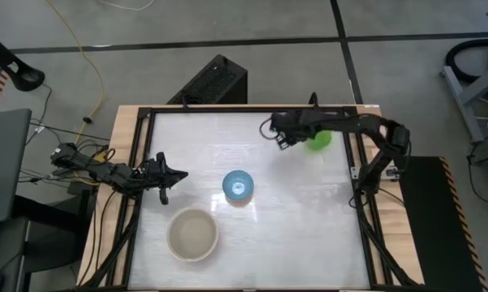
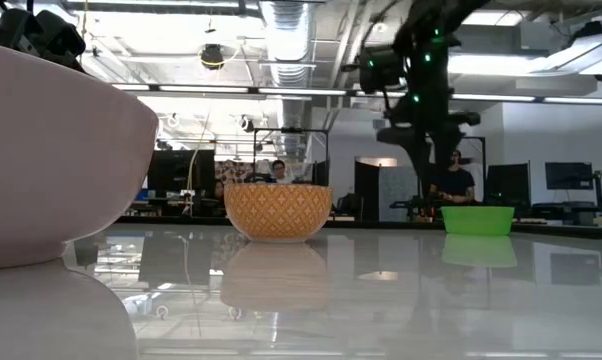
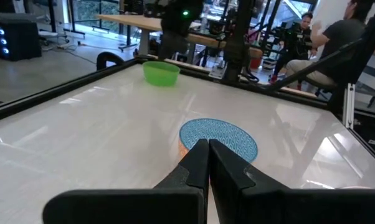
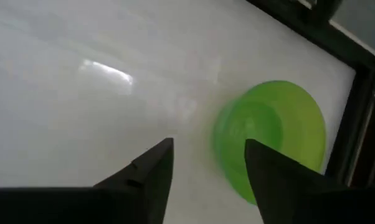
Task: Nest bowls inside each other by size order
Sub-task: Stack the green bowl on top of the gray bowl
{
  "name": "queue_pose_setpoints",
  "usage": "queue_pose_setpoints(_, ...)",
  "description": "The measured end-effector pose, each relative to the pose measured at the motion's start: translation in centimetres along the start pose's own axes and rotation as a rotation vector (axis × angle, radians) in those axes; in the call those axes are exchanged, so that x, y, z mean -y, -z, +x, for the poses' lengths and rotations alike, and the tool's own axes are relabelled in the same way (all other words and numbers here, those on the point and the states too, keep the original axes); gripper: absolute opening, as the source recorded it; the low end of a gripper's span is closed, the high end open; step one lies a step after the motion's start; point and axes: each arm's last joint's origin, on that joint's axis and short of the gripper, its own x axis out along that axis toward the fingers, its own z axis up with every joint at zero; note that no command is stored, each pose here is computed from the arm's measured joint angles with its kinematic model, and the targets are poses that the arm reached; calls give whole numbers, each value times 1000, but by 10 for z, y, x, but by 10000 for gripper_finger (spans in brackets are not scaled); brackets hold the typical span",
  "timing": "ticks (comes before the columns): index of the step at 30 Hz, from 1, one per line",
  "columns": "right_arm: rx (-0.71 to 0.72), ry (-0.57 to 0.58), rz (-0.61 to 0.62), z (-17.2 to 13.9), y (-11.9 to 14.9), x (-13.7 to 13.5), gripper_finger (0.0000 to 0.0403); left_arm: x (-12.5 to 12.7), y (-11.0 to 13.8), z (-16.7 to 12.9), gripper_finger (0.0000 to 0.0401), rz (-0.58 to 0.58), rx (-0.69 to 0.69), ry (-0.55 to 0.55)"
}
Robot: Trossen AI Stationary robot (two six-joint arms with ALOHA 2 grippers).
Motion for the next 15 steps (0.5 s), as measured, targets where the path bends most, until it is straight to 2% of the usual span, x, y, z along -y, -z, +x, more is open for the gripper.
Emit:
queue_pose_setpoints(6, -50, 41, 41, 26, -8, 23, 259, 0, 0, 0, 0, 0, 0, -1)
queue_pose_setpoints(15, -106, -32, 91, 68, 4, 34, 260, 0, 0, 0, 0, 19, 1, -2)
